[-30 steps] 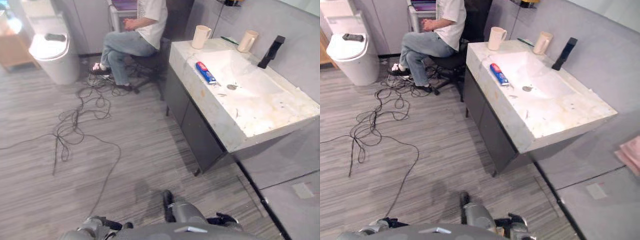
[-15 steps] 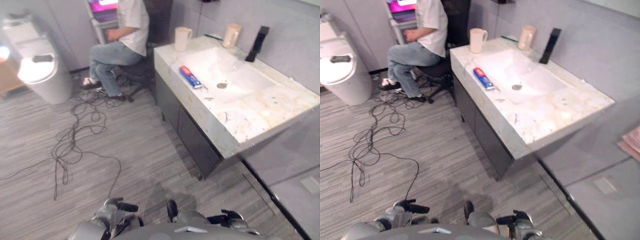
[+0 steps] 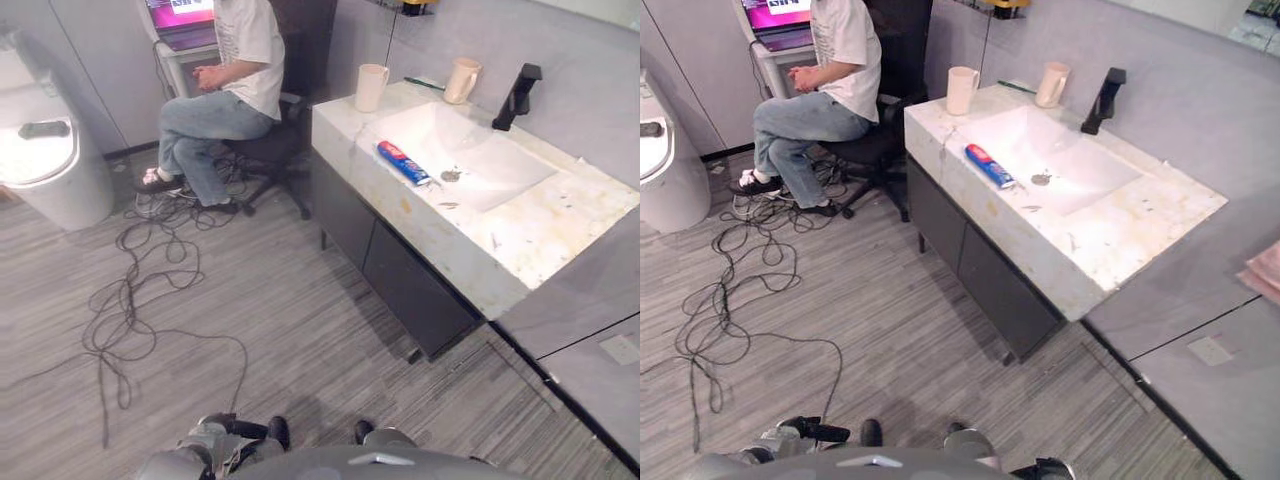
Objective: Organize the bathroom.
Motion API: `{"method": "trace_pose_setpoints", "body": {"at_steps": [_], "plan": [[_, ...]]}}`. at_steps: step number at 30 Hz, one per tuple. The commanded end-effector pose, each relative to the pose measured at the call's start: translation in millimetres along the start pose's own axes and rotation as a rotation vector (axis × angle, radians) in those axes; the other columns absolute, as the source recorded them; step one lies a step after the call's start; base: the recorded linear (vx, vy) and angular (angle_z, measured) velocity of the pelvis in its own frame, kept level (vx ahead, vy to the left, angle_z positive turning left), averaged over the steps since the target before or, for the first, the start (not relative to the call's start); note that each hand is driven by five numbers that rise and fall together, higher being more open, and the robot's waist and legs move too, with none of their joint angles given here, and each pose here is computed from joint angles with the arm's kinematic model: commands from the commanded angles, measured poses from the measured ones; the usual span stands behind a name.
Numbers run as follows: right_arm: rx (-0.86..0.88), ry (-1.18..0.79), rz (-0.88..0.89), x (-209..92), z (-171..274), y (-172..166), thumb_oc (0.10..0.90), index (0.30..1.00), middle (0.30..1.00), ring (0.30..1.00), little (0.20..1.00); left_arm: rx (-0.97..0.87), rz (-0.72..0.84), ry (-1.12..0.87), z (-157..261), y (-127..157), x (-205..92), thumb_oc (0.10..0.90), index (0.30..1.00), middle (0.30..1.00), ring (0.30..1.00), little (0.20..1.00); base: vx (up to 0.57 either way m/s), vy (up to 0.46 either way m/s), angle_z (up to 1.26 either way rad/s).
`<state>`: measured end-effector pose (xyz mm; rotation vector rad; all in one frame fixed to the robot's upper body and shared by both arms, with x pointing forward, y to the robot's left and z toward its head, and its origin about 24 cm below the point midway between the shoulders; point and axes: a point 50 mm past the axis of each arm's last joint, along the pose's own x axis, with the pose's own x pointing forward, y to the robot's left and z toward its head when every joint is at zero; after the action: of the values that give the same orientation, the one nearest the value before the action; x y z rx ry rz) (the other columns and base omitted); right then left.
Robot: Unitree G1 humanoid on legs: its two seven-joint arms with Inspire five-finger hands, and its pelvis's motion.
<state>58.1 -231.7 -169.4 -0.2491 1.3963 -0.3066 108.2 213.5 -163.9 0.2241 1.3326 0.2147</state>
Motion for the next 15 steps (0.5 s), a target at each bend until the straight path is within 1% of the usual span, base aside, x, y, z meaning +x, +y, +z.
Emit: {"method": "trace_pose_setpoints", "body": {"at_steps": [1, 4, 9, 11, 15], "plan": [[0.006, -0.081, -0.048, 1.3, 25.4, -14.0, 0.8, 0.9, 0.9, 0.9, 0.9, 0.06, 0.021, 0.008, -4.6, 5.3, 0.6, 0.8, 0.9, 0.9, 0.9, 0.9, 0.15, 0.231, -0.44], [-0.014, -0.094, -0.032, 1.3, 23.9, -13.2, 0.8, 0.9, 0.9, 0.9, 0.9, 0.063, 0.028, 0.001, -5.2, 8.1, 0.8, 0.8, 0.9, 0.9, 0.9, 0.9, 0.28, 0.269, -0.42], [-0.016, -0.092, -0.016, 0.9, 20.2, -8.9, 0.8, 0.9, 0.9, 0.9, 0.9, 0.069, 0.035, -0.061, 7.8, 10.5, 0.7, 0.8, 0.9, 0.9, 0.9, 0.9, 0.31, 0.064, -0.24], [-0.033, -0.082, -0.006, 0.9, 11.7, -8.2, 0.8, 0.9, 0.9, 0.9, 0.9, 0.072, 0.044, -0.076, 11.4, 7.3, 0.2, 0.8, 0.9, 0.9, 0.9, 0.9, 0.39, 0.069, -0.3], [0.029, -0.034, -0.023, 0.9, 0.7, -8.3, 0.8, 0.9, 0.9, 0.9, 0.9, 0.099, 0.029, -0.09, 15.0, 2.4, -0.5, 0.8, 0.9, 0.9, 0.9, 0.9, 0.31, 0.056, -0.16]]}}
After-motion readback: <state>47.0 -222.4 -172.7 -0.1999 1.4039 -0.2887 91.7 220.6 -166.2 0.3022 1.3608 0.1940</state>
